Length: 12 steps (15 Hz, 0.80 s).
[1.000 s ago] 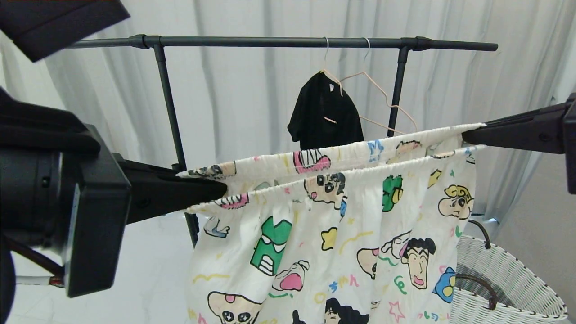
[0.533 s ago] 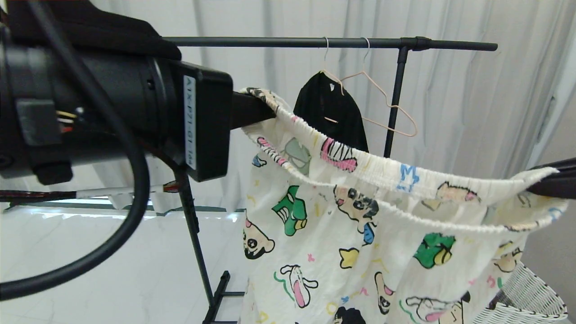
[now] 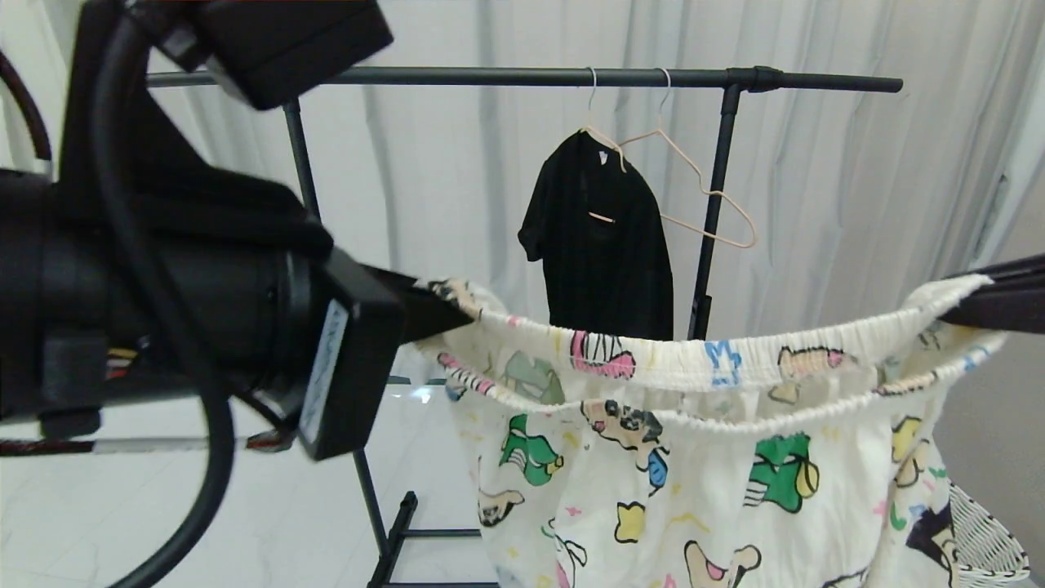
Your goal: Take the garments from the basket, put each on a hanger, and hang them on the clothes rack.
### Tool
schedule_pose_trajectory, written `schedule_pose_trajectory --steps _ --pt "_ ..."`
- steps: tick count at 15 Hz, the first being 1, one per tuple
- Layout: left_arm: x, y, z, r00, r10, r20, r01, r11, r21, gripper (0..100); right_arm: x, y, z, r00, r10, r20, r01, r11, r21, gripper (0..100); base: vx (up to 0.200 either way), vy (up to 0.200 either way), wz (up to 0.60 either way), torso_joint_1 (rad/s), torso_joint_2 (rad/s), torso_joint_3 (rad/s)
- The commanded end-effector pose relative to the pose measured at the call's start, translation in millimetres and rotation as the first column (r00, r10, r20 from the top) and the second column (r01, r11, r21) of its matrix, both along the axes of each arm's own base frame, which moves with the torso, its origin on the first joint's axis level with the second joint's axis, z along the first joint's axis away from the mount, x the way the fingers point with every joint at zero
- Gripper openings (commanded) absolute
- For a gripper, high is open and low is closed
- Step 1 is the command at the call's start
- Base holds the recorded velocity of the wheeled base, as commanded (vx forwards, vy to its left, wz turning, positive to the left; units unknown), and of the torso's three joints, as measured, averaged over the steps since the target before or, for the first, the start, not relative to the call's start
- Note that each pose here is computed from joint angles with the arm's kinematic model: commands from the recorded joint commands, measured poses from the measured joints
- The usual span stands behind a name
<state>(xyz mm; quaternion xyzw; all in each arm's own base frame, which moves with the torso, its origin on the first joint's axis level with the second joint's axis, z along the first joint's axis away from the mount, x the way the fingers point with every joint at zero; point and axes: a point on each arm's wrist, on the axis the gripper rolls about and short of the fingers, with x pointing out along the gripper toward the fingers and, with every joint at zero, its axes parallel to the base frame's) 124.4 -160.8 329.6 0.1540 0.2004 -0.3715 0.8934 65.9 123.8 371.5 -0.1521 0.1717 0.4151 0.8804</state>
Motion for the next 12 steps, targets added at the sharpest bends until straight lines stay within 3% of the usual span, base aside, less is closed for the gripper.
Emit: schedule_pose_trajectory --steps 1,2,4,7,11,12 --pt "-23.3 20.1 4.8 0.999 -0.036 -0.022 0.036 0.999 0.018 0 19.3 18.8 5.8 0.999 -0.034 0.003 0.034 0.999 0.008 0 0.000 0.000 0.00 0.000 0.00 0.000" --pt "-30.1 22.7 3.7 0.998 -0.052 -0.046 0.054 0.998 0.028 0 26.1 27.1 11.0 1.000 -0.020 0.006 0.020 1.000 0.022 0 0.000 0.000 0.00 0.000 0.00 0.000" --pt "-45.7 15.1 3.6 0.987 -0.093 -0.130 0.087 0.995 -0.047 0 38.2 45.2 19.5 1.000 0.005 0.026 -0.006 0.999 0.035 0 0.000 0.000 0.00 0.000 0.00 0.000" --pt "-71.0 4.7 3.4 0.952 -0.173 -0.251 0.139 0.979 -0.148 0 47.2 60.5 26.9 0.999 0.006 0.040 -0.009 0.998 0.057 0 0.000 0.000 0.00 0.000 0.00 0.000" --pt "-71.1 5.7 3.9 0.955 -0.167 -0.247 0.132 0.980 -0.149 0 46.8 49.1 28.8 0.999 -0.022 0.041 0.019 0.998 0.060 0 0.000 0.000 0.00 0.000 0.00 0.000" --pt "-58.4 6.0 2.5 0.976 -0.055 -0.212 0.030 0.993 -0.117 0 41.8 31.2 30.4 0.998 -0.050 0.040 0.048 0.997 0.054 0 0.000 0.000 0.00 0.000 0.00 0.000"
